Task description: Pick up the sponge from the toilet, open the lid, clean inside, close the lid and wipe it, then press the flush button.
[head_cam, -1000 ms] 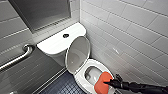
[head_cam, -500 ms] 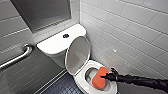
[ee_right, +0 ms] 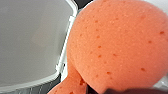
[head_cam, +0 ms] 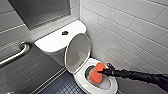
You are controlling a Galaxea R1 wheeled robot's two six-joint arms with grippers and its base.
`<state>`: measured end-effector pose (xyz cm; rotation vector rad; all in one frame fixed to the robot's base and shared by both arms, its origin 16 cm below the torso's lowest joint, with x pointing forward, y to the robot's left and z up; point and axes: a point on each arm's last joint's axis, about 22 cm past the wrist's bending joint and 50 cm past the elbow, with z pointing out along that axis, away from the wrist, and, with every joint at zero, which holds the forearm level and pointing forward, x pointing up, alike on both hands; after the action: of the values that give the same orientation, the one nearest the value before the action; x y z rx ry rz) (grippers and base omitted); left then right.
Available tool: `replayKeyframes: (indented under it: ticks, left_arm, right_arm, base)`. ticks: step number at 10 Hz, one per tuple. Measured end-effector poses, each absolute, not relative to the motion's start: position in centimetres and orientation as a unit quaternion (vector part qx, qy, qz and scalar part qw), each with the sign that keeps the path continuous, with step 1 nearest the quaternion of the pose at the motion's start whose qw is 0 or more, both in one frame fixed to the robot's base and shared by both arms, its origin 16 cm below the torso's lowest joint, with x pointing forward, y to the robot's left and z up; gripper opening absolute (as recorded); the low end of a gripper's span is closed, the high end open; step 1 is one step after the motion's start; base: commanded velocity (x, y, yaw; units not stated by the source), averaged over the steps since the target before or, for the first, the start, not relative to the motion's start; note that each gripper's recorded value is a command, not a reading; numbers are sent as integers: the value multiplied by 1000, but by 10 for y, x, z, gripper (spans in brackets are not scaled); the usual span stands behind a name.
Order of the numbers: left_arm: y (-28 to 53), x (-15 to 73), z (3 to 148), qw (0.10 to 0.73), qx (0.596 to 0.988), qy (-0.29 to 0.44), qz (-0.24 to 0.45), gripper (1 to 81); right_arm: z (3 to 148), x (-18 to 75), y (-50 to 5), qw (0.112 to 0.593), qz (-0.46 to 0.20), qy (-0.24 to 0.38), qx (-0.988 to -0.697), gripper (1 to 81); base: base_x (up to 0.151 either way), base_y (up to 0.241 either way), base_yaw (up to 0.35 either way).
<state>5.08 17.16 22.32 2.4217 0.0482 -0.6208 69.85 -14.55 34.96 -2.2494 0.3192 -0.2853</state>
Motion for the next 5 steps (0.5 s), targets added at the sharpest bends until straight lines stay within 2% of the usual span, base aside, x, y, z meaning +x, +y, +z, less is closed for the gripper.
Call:
replayKeyframes:
  ticks: [5]
  left_arm:
    - [169, 49, 224, 317, 918, 19, -237, 811]
  right_arm:
    - [328, 745, -115, 395, -131, 136, -899, 10]
  base:
    - [0, 0, 0]
